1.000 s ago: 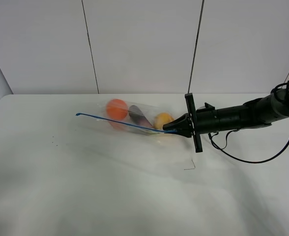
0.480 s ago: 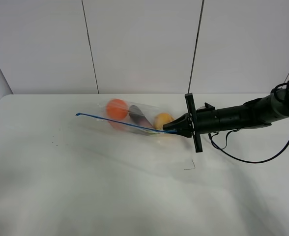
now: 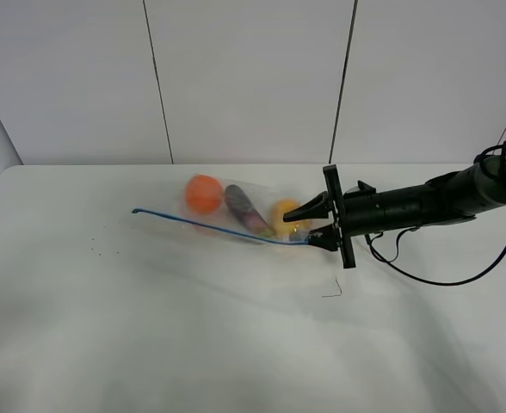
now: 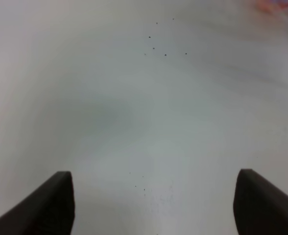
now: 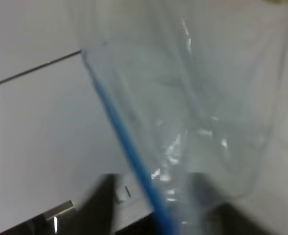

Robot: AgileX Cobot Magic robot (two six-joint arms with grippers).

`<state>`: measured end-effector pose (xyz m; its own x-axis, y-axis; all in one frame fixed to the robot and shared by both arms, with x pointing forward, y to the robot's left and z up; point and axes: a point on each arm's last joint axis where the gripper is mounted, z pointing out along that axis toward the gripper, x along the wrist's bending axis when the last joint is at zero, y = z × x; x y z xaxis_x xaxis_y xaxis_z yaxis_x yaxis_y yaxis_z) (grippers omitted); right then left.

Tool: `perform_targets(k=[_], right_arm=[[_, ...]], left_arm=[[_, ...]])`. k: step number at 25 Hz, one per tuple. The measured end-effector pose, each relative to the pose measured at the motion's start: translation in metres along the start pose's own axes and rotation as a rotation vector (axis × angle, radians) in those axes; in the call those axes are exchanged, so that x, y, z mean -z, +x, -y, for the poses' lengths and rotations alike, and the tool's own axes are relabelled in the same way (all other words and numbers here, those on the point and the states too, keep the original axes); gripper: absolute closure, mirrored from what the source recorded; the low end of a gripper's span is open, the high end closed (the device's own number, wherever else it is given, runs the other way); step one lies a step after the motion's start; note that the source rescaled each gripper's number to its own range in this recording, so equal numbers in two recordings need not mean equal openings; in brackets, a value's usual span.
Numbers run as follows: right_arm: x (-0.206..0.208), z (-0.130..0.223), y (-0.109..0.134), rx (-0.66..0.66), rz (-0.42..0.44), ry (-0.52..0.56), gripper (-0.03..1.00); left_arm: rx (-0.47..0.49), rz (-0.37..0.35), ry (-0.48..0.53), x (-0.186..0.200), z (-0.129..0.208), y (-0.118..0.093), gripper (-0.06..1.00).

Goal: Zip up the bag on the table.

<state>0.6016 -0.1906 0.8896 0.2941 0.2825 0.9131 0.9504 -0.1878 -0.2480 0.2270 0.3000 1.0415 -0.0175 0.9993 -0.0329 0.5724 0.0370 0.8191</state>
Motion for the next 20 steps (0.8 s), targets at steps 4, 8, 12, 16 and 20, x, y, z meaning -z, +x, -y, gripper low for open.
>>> perform_targets(k=[4, 8, 12, 16, 20], right_arm=[[0.000, 0.002, -0.003, 0.014, 0.028, 0.021, 0.01], [0.005, -0.004, 0.003, 0.101, 0.128, 0.077, -0.03], [0.017, -0.016, 0.022, 0.234, 0.356, 0.141, -0.03], [0.041, -0.034, 0.052, 0.349, 0.643, 0.077, -0.03], [0.068, -0.050, 0.084, 0.436, 0.887, -0.058, -0.03]], left_arm=[[0.000, 0.000, 0.000, 0.000, 0.000, 0.000, -0.05], [0.000, 0.000, 0.000, 0.000, 0.000, 0.000, -0.05], [0.000, -0.001, 0.000, 0.000, 0.000, 0.000, -0.05], [-0.001, -0.002, 0.000, 0.000, 0.000, 0.000, -0.05], [-0.001, -0.003, 0.000, 0.000, 0.000, 0.000, -0.05]])
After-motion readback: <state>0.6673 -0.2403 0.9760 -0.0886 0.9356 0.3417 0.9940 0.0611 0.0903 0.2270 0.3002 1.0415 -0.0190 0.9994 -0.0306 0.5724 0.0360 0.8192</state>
